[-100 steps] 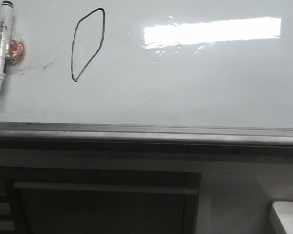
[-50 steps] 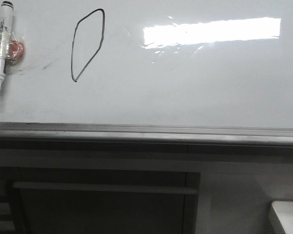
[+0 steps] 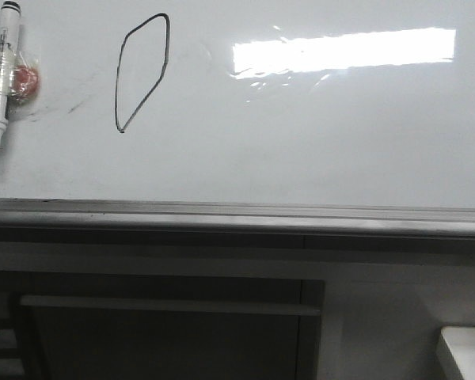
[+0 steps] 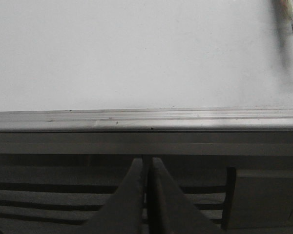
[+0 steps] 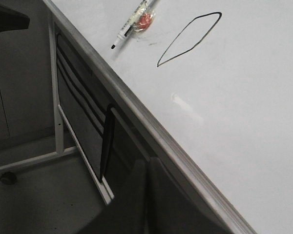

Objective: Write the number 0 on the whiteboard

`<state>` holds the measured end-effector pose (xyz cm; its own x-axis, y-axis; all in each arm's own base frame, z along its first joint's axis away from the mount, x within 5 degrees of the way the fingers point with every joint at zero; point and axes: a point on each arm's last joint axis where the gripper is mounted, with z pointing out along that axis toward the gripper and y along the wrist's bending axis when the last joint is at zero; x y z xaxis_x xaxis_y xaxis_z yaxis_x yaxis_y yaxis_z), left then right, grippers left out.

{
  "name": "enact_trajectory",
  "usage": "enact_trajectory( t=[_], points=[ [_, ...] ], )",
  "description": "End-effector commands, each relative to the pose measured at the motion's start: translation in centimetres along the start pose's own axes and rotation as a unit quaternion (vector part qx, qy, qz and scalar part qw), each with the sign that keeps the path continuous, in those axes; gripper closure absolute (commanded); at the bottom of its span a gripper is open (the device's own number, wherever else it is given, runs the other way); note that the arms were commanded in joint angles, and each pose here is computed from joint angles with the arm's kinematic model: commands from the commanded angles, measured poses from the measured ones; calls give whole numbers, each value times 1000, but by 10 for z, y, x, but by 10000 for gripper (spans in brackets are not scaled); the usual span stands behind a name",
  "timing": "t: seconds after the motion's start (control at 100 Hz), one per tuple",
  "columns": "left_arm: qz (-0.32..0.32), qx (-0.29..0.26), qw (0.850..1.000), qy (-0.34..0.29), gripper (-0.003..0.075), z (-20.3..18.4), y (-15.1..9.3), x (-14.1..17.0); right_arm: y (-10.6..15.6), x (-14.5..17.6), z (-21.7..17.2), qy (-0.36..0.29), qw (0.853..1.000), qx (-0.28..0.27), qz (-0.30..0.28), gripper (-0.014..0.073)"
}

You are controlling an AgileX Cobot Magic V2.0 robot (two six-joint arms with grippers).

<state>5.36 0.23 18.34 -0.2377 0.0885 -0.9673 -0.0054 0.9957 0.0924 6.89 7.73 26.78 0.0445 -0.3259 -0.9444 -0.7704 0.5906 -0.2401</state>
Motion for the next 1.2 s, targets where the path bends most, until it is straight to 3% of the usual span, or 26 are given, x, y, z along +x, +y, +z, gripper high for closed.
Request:
enact_trajectory(
  t=[0.0,0.37,0.48,0.85,0.99,1.19],
  points=[
    [1,-1,999,-39,741,-1,0,-3,-6,-12,-2,-32,999,27,4,646],
    [1,-1,999,-39,741,-1,0,-3,-7,-12,-2,-33,999,28,5,646],
    [1,-1,999,-39,741,-1,0,-3,-12,-15,-2,-52,996,52,52,646],
    [1,-1,999,-39,741,-1,0,-3,-19,-19,-4,-82,988,85,103,646],
    [1,-1,999,-39,741,-1,0,-3,-29,-16,-6,-74,981,137,114,646],
    [1,-1,999,-39,741,-1,0,-3,-53,-4,-15,-50,954,261,139,646]
  ],
)
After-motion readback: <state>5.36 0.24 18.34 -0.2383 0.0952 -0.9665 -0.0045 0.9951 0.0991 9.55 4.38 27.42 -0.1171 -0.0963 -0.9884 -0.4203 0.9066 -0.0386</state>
